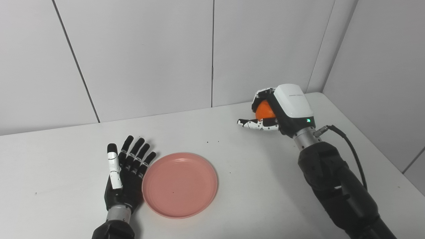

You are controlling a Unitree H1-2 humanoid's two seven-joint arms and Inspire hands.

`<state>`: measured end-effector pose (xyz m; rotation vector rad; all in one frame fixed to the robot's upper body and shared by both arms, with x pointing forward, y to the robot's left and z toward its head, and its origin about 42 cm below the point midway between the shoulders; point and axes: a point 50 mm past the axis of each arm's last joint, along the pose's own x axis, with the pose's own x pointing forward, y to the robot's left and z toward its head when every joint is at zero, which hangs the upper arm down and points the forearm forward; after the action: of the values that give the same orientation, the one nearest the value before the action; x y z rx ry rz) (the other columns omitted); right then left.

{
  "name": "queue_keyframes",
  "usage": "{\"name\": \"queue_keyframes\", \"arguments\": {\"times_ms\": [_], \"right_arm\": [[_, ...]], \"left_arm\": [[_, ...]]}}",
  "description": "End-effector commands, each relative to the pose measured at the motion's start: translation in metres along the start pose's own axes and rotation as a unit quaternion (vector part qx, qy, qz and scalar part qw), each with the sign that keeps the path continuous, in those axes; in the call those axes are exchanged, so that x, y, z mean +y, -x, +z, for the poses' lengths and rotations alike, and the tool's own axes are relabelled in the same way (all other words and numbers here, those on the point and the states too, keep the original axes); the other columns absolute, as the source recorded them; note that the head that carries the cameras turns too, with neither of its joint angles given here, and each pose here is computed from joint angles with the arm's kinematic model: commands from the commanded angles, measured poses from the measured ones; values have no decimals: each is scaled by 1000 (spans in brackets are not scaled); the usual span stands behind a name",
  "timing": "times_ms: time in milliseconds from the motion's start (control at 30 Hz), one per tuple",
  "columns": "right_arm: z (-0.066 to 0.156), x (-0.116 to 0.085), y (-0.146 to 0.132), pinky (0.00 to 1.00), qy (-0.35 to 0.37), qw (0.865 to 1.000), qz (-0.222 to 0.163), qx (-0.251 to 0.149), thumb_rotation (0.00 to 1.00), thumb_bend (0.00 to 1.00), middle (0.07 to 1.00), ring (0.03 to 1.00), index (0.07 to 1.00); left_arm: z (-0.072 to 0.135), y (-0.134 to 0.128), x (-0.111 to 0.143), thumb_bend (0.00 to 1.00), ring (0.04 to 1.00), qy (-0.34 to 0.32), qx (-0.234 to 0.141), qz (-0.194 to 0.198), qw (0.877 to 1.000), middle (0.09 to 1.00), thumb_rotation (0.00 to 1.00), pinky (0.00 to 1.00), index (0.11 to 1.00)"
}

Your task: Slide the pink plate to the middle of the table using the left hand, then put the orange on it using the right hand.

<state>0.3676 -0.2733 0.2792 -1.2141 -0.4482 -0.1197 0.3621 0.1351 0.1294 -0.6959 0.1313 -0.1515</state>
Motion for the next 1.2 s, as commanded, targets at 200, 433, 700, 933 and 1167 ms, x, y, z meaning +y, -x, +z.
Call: {"name": "queue_keyframes", "arguments": {"times_ms": [200, 433, 700, 933, 1167], "right_arm": [[31, -19, -15, 86, -25, 997, -43, -54, 470, 497, 207, 133, 266], [48, -12, -19, 84, -57, 995, -37, -69, 491, 507, 206, 132, 293], [69, -8, -25, 79, -76, 990, -32, -111, 486, 512, 191, 123, 255], [87, 0, -24, 100, -95, 984, -14, -151, 445, 512, 225, 149, 326], [99, 10, -23, 116, -106, 979, 4, -174, 439, 535, 246, 167, 308]], "left_arm": [[-50, 19, 10, 756, 834, 18, 85, 72, 994, 805, 734, 732, 848], [-55, 21, 5, 756, 848, 24, 87, 67, 994, 807, 743, 762, 864], [-58, 21, 3, 777, 844, 21, 88, 71, 993, 806, 722, 744, 859], [-60, 21, 2, 781, 834, 20, 88, 69, 993, 808, 723, 750, 856], [-64, 22, -1, 772, 839, 11, 92, 68, 993, 809, 735, 736, 852]]}}
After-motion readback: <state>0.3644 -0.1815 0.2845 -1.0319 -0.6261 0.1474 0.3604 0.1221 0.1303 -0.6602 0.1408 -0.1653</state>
